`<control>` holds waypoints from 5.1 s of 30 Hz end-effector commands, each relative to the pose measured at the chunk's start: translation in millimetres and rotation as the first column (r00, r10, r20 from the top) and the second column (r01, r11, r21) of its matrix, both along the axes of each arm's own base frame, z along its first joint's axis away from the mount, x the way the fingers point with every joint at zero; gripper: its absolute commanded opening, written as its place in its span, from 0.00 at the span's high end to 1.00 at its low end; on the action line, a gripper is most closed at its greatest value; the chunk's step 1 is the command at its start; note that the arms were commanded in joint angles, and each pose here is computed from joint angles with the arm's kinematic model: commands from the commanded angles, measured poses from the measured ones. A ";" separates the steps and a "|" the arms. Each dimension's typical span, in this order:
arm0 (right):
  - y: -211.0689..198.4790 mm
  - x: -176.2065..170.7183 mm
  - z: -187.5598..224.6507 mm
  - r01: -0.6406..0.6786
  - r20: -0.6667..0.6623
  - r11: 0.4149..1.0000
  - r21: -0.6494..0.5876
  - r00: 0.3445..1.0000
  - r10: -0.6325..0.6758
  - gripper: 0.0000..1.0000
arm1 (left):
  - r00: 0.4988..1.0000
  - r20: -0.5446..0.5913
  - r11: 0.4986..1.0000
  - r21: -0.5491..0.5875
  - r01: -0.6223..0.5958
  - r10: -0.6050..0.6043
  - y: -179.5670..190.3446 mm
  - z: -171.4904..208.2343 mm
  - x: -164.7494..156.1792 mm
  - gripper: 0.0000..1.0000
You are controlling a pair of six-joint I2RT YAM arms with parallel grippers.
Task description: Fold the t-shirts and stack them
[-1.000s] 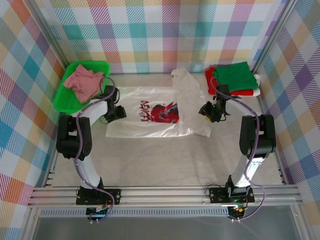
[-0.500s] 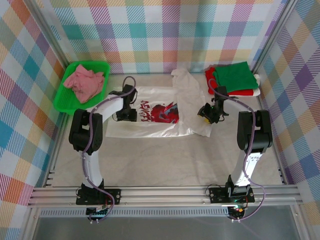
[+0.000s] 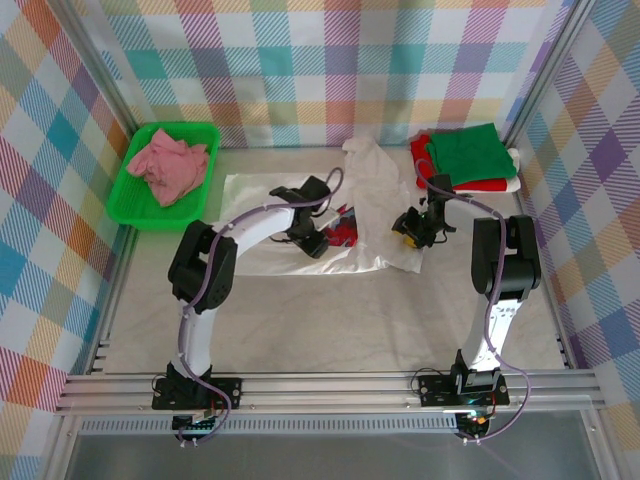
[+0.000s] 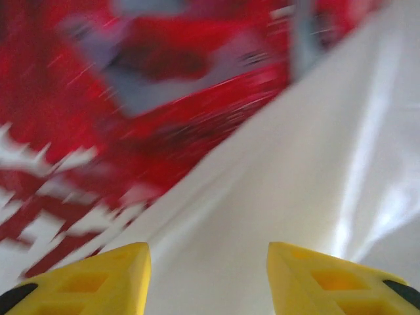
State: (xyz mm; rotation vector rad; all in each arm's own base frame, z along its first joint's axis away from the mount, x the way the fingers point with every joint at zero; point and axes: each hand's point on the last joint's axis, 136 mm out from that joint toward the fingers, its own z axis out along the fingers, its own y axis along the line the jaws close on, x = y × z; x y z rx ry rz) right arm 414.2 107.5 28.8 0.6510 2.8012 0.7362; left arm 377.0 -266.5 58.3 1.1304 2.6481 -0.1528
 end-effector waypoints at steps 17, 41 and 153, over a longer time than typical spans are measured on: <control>1.8 5.3 1.7 -0.012 0.025 0.999 0.037 1.000 0.011 0.58 | 0.925 -0.091 0.929 -0.072 0.362 -0.368 -35.3 -26.7 -6.2 0.55; -5.4 0.1 -10.2 0.005 -0.005 1.000 0.021 1.000 -0.005 0.59 | 0.941 0.021 0.942 -0.001 0.337 -0.337 -29.7 4.2 23.7 1.00; -13.7 -128.8 -13.0 0.030 -0.122 0.998 -0.059 0.992 -0.037 0.59 | 0.276 -0.297 0.258 -0.098 -0.961 0.914 185.0 -56.5 -128.3 0.69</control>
